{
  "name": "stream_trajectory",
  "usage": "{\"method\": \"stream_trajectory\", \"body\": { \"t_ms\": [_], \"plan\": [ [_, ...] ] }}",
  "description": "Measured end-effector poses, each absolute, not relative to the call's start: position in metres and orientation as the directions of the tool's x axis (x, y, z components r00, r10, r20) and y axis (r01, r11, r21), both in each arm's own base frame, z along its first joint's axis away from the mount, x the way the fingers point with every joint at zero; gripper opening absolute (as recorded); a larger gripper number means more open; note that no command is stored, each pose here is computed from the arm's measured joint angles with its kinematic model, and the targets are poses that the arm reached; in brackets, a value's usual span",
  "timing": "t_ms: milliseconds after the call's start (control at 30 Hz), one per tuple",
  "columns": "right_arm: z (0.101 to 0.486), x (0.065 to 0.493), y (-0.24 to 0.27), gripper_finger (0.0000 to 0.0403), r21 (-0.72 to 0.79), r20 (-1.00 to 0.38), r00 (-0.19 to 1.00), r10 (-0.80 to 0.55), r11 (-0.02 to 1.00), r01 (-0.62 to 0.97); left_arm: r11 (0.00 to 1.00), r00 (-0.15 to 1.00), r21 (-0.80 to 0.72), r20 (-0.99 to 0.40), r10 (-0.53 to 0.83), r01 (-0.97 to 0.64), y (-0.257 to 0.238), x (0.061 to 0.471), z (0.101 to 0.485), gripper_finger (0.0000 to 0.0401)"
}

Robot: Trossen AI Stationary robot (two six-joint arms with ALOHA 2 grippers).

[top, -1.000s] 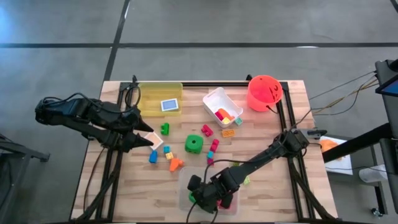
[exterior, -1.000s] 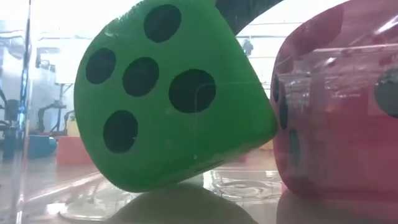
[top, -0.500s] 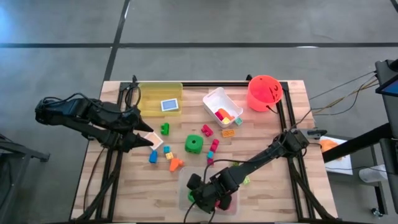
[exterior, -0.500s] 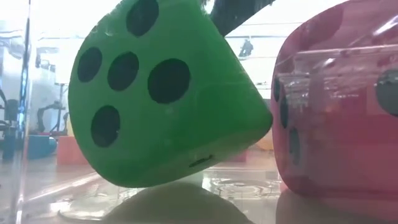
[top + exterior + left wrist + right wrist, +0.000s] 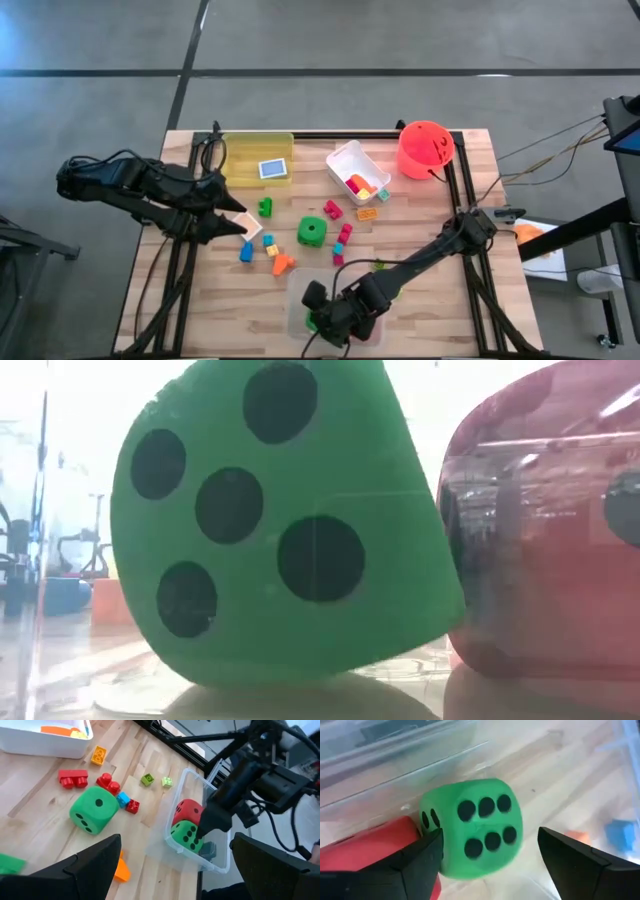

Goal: Pick & Place Toys
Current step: Put the green dice into the transparent bin, then put the light green game piece into the white bin

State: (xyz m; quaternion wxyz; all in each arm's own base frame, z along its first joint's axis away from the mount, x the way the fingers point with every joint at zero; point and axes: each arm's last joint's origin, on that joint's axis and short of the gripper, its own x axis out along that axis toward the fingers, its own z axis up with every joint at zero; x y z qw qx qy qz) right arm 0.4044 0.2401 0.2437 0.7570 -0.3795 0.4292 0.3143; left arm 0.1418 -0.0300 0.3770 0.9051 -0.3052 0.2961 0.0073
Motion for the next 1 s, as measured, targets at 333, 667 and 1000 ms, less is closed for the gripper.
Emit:
{"method": "stream_trajectory", "body": {
  "t_ms": [333, 667, 1000],
  "plan": [
    [0.283, 0.397, 0.236, 0.0318, -0.28, -0.894, 0.438, 0.089, 0.654, -0.703, 0.769, 0.827, -0.588, -0.543, -0.147, -0.249, -0.03, 0.143, 0.377, 0.0369],
    [0.332, 0.378, 0.222, 0.0317, -0.126, -0.906, 0.424, 0.01, 0.948, -0.292, 0.691, 0.81, -0.64, -0.571, -0.134, -0.337, -0.029, 0.143, 0.374, 0.0369],
    [0.369, 0.329, 0.216, 0.0317, -0.033, -0.903, 0.417, -0.108, 0.982, 0.183, 0.684, 0.764, -0.611, -0.633, -0.122, -0.398, -0.032, 0.158, 0.364, 0.0369]
  ]
}}
